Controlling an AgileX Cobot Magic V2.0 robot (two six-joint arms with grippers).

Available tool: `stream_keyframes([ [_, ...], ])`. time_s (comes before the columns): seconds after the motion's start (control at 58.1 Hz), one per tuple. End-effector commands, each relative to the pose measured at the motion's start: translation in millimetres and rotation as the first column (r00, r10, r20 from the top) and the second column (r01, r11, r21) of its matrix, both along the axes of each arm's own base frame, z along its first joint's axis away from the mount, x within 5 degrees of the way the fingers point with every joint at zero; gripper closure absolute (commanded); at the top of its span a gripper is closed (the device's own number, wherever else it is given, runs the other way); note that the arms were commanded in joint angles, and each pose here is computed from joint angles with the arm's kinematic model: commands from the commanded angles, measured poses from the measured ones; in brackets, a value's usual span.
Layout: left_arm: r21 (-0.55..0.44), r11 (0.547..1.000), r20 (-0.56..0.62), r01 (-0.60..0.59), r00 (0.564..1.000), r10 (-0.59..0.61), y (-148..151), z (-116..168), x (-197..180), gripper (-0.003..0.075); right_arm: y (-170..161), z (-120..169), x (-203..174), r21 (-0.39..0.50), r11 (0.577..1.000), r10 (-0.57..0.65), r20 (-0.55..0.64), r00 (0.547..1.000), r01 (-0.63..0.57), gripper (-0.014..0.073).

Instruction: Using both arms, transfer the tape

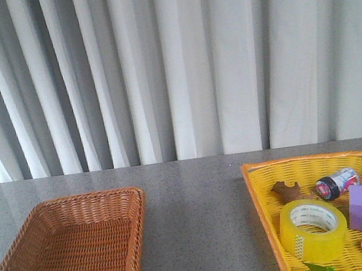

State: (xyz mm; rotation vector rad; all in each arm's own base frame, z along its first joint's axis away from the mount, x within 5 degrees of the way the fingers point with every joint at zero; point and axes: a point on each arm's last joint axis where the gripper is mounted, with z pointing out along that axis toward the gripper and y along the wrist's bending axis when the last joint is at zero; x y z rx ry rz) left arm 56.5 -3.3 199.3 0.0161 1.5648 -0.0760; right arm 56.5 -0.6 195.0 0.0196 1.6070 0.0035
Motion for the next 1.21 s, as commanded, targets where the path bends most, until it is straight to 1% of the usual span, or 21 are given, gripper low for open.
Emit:
stream_keyframes([
  [0.0, -0.014, 1.0, 0.088, 0.001, 0.996, 0.001, 0, 10, -2, 0.0725, 0, 5, 0, -0.011, 1.0, -0.006, 0.074, 0.997, 0.006, 0.0599],
  [0.327, -0.014, 1.0, 0.088, 0.001, 0.996, 0.001, 0, 10, -2, 0.0725, 0, 6, 0, -0.008, 1.0, -0.005, 0.08, 0.997, 0.006, 0.0599],
  [0.413, -0.016, 1.0, 0.103, 0.001, 0.995, 0.001, 0, 11, -2, 0.0726, 0, 6, 0, -0.007, 1.0, -0.006, 0.076, 0.997, 0.006, 0.0599],
  [0.482, -0.018, 1.0, 0.128, 0.001, 0.992, 0.001, 0, 16, -3, 0.0726, 0, 10, -1, 0.0, 1.0, -0.005, 0.107, 0.994, 0.005, 0.0599],
  [0.534, -0.021, 1.0, 0.175, 0.002, 0.984, 0.002, 0, 24, -4, 0.0726, 0, 17, -2, 0.021, 1.0, -0.006, 0.129, 0.992, 0.003, 0.0599],
  [0.551, -0.023, 1.0, 0.192, 0.003, 0.981, 0.002, 0, 28, -5, 0.0726, 0, 21, -2, 0.038, 0.999, -0.006, 0.14, 0.99, 0.001, 0.0599],
  [0.603, -0.024, 1.0, 0.241, 0.003, 0.971, 0.003, 1, 43, -9, 0.0726, 0, 34, -5, 0.049, 0.999, -0.007, 0.17, 0.985, -0.002, 0.0599],
  [0.723, -0.029, 1.0, 0.33, 0.006, 0.944, 0.004, 1, 82, -18, 0.0726, 0, 70, -8, 0.046, 0.999, -0.006, 0.211, 0.978, -0.003, 0.0599],
  [0.758, -0.03, 1.0, 0.341, 0.006, 0.94, 0.004, 1, 93, -20, 0.0726, 0, 84, -9, 0.035, 0.999, -0.007, 0.225, 0.974, -0.001, 0.0599],
  [0.81, -0.03, 1.0, 0.347, 0.007, 0.938, 0.004, 1, 110, -21, 0.0726, 0, 97, -7, 0.023, 1.0, -0.008, 0.209, 0.978, 0.003, 0.0599],
  [0.878, -0.018, 1.0, 0.315, 0.003, 0.949, 0.003, 1, 129, -16, 0.0726, -1, 120, -4, 0.012, 1.0, -0.01, 0.193, 0.981, 0.008, 0.0599],
  [0.982, 0.001, 1.0, 0.242, -0.003, 0.97, 0.002, 0, 159, -5, 0.0726, -1, 150, 8, -0.005, 1.0, -0.016, 0.127, 0.992, 0.017, 0.0599],
  [1.068, 0.029, 1.0, 0.146, -0.006, 0.989, 0.001, 0, 178, 7, 0.0726, -2, 165, 24, -0.02, 0.999, -0.025, 0.034, 0.999, 0.025, 0.0599],
  [1.12, 0.054, 0.999, 0.075, -0.005, 0.997, 0.001, -1, 185, 18, 0.0726, -3, 172, 32, -0.031, 0.999, -0.031, -0.016, 0.999, 0.031, 0.0599],
  [1.189, 0.061, 0.998, -0.006, 0.0, 1.0, 0.001, -2, 191, 32, 0.0726, -4, 175, 47, -0.041, 0.999, -0.038, -0.094, 0.995, 0.035, 0.0599],
])
